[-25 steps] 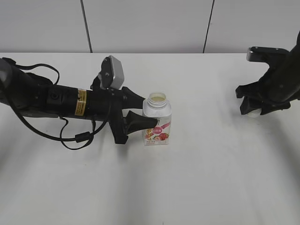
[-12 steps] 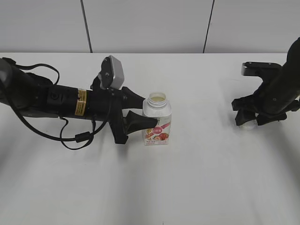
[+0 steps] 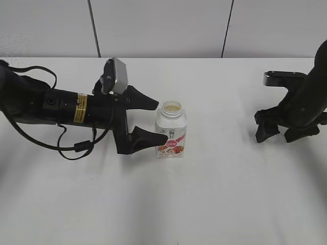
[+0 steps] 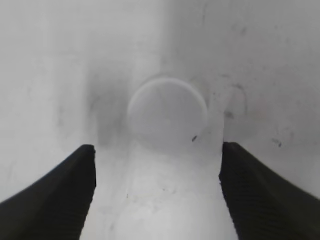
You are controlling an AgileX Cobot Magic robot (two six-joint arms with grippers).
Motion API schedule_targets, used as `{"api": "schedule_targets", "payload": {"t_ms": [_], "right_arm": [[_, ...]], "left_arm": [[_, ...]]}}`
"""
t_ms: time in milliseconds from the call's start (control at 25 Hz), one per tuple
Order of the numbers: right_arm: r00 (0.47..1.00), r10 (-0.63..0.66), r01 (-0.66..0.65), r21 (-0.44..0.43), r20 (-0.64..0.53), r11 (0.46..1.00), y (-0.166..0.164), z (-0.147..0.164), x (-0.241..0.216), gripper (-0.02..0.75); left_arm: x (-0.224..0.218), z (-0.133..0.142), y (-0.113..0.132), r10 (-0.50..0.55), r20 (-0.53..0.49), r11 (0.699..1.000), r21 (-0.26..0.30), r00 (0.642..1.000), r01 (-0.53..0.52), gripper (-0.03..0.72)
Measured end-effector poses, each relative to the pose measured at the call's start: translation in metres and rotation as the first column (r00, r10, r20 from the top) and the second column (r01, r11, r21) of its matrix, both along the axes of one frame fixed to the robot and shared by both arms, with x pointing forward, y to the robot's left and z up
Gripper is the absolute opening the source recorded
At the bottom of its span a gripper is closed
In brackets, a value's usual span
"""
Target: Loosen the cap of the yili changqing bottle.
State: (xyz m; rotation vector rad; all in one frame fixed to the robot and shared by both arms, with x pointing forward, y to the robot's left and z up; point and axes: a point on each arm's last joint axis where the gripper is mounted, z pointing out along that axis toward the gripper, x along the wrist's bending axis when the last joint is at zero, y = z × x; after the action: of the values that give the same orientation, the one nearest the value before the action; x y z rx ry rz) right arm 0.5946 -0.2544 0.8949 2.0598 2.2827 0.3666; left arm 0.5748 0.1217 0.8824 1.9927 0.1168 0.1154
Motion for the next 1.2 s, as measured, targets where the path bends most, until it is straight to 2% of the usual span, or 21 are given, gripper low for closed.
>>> {"api": "schedule_targets", "payload": {"t_ms": [240, 400, 600, 640, 720, 800, 920, 1000, 1040, 1120, 1200], "right_arm": [[0.997, 0.025, -0.026, 0.011, 0.079, 1.0, 0.001, 0.039, -0.005, 0.596], [0.987, 0.033, -0.035, 0.013, 0.158, 0.999, 0.001, 0.066, -0.009, 0.595], [0.968, 0.029, -0.034, 0.015, 0.249, 0.999, 0.0, 0.092, -0.013, 0.596], [0.963, 0.032, -0.036, 0.008, 0.268, 0.999, -0.001, 0.096, -0.013, 0.596], [0.947, 0.045, -0.042, -0.014, 0.319, 0.999, -0.002, 0.104, -0.013, 0.596], [0.928, 0.063, -0.051, -0.042, 0.367, 0.998, -0.004, 0.112, -0.012, 0.596], [0.896, 0.095, -0.062, -0.089, 0.435, 0.994, -0.007, 0.122, -0.011, 0.596], [0.878, 0.114, -0.069, -0.114, 0.465, 0.991, -0.008, 0.13, -0.01, 0.596], [0.87, 0.125, -0.072, -0.127, 0.477, 0.989, -0.009, 0.134, -0.008, 0.596], [0.853, 0.15, -0.081, -0.158, 0.5, 0.984, -0.01, 0.142, -0.006, 0.596], [0.835, 0.18, -0.09, -0.195, 0.52, 0.977, -0.011, 0.152, -0.002, 0.596]], "left_arm": [[0.002, 0.014, 0.033, -0.023, -0.059, 0.998, 0.055, 0.998, 0.026, 0.65], [0.003, 0.033, 0.051, 0.002, -0.058, 0.996, 0.088, 0.998, 0.003, 0.629], [0.008, 0.072, 0.07, 0.118, 0.049, 0.985, 0.12, 0.992, -0.123, 0.598], [0.009, 0.082, 0.073, 0.15, 0.086, 0.978, 0.134, 0.985, -0.161, 0.595], [0.013, 0.098, 0.082, 0.249, 0.169, 0.943, 0.18, 0.954, -0.279, 0.592], [0.018, 0.114, 0.093, 0.368, 0.263, 0.877, 0.221, 0.892, -0.427, 0.59], [0.025, 0.134, 0.113, 0.535, 0.391, 0.726, 0.242, 0.749, -0.644, 0.589], [0.028, 0.145, 0.129, 0.645, 0.452, 0.584, 0.229, 0.616, -0.779, 0.589], [0.028, 0.151, 0.138, 0.698, 0.474, 0.499, 0.218, 0.538, -0.839, 0.589], [0.027, 0.158, 0.156, 0.786, 0.495, 0.31, 0.203, 0.371, -0.929, 0.589], [0.022, 0.163, 0.169, 0.829, 0.5, 0.168, 0.205, 0.251, -0.964, 0.589]]}}
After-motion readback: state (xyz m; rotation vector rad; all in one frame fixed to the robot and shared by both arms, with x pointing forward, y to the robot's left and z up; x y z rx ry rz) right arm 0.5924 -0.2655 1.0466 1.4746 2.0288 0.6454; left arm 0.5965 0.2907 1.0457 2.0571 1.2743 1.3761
